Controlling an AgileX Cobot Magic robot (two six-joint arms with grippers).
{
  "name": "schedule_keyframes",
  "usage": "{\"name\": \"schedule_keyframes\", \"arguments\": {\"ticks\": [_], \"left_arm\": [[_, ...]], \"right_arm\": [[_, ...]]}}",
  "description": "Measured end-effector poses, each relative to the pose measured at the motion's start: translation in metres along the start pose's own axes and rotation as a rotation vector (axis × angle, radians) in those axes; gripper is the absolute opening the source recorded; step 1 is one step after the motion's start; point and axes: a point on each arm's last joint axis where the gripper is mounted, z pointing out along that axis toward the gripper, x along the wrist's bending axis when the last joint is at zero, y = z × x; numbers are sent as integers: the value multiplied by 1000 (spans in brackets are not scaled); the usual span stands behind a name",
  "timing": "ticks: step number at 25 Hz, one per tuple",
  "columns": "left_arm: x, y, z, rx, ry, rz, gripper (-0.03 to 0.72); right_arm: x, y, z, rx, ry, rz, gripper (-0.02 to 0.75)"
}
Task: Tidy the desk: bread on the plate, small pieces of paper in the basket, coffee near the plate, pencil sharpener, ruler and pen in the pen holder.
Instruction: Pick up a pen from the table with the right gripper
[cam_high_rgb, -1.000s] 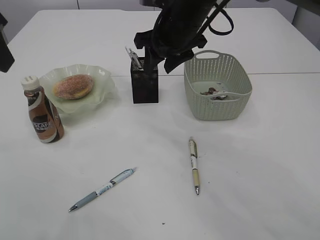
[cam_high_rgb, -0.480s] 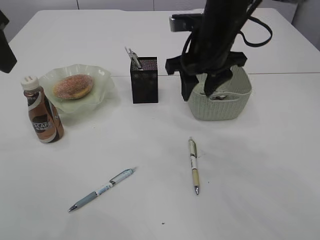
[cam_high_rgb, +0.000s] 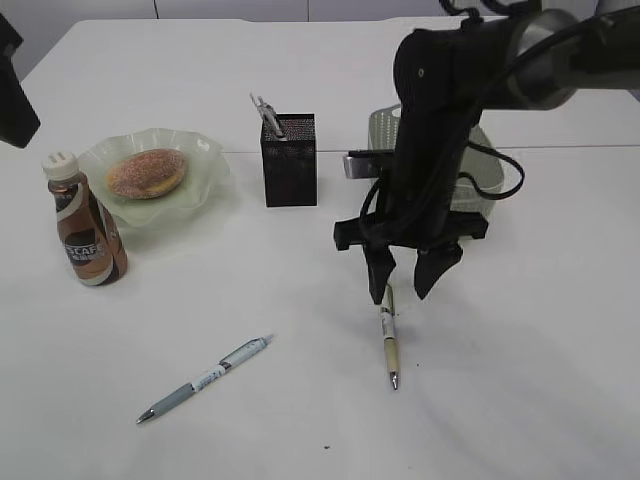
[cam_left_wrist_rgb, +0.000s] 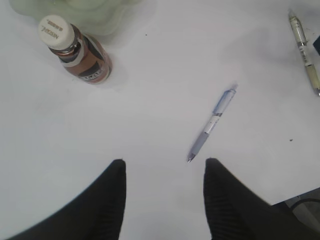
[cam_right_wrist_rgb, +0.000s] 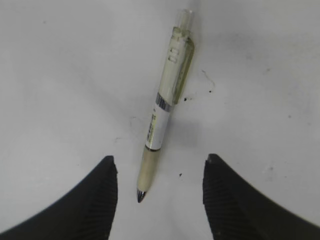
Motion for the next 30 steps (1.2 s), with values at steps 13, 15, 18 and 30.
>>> {"name": "schedule_keyframes", "arguments": {"ticks": [13,15,18,30], "left_arm": [[0,0,0,0,-2,-1,370],[0,0,0,0,-2,-1,370],[0,0,0,0,-2,-1,370],[0,0,0,0,-2,-2,370]], "right_arm": [[-1,7,55,121,24,55,405],[-1,7,59,130,23,60,405],[-1,7,60,129,23,66,405],[-3,10,60,101,3,90,405]]}}
